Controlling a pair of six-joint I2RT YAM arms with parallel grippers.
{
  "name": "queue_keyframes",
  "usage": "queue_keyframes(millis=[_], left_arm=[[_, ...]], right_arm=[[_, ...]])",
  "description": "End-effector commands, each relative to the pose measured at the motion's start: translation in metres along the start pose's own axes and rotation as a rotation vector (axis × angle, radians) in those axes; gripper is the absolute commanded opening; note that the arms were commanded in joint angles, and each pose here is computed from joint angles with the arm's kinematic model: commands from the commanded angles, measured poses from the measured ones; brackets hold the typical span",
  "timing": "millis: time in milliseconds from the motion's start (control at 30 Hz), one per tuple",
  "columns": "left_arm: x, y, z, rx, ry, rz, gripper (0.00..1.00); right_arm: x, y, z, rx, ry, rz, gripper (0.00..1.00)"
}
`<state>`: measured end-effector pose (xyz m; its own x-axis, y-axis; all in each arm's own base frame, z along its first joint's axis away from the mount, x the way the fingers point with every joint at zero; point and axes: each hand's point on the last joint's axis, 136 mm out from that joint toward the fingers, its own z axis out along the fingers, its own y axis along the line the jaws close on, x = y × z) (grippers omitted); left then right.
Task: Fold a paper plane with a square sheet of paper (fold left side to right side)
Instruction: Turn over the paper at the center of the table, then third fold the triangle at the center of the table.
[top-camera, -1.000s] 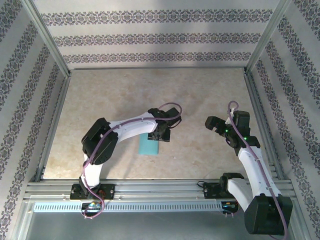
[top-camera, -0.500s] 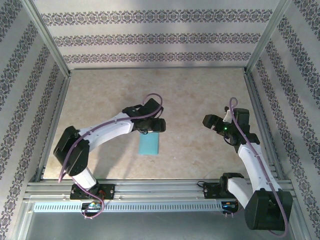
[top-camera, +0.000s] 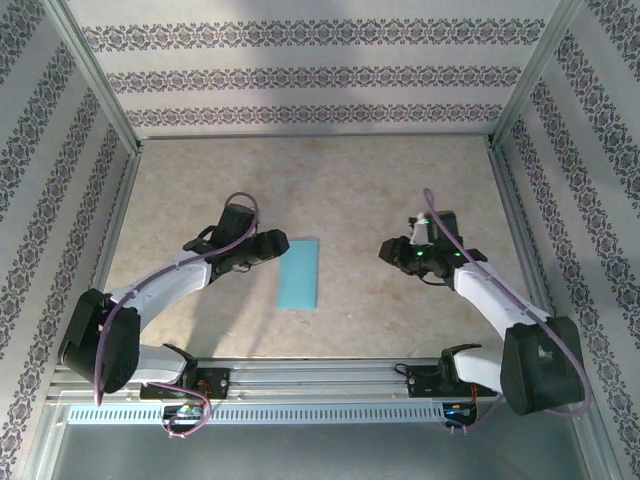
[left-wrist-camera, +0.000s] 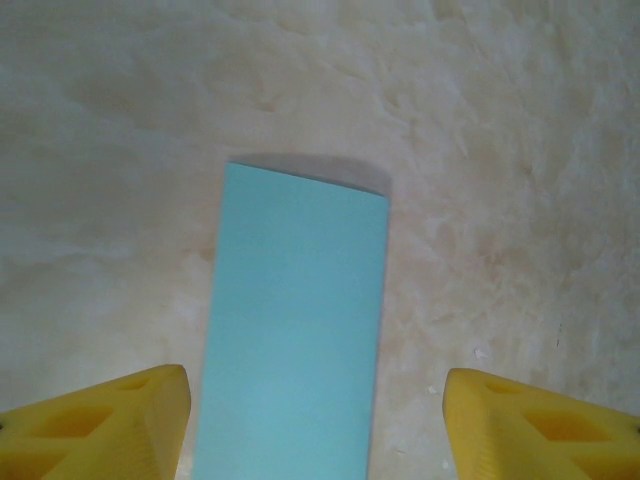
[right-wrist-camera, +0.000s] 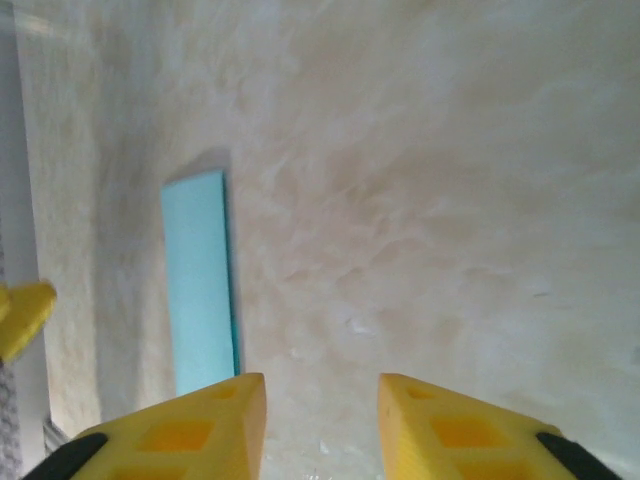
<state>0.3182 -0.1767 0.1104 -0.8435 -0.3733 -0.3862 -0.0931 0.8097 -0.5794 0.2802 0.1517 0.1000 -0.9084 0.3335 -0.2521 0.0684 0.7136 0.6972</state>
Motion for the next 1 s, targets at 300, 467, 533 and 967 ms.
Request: queue_keyframes(millis=[300, 467, 533, 967], left_arm=[[-0.013, 0.005, -0.012, 0.125, -0.057, -0.025, 0.66], [-0.009, 0.012, -0.010, 0.102, -0.042, -0.017, 0.63], [-0.007, 0.013, -0.009, 0.094, -0.033, -0.013, 0.63], [-0.004, 0.017, -0.007, 0.074, -0.007, -0.007, 0.62]], right_arm=[[0.053, 0.073, 0.093, -0.128, 0.197, -0.067, 0.00], [0.068, 0.079, 0.119, -0.147, 0.253, -0.063, 0.00], [0.071, 0.080, 0.127, -0.151, 0.268, -0.063, 0.00], [0.073, 0.071, 0.145, -0.109, 0.298, -0.049, 0.00]])
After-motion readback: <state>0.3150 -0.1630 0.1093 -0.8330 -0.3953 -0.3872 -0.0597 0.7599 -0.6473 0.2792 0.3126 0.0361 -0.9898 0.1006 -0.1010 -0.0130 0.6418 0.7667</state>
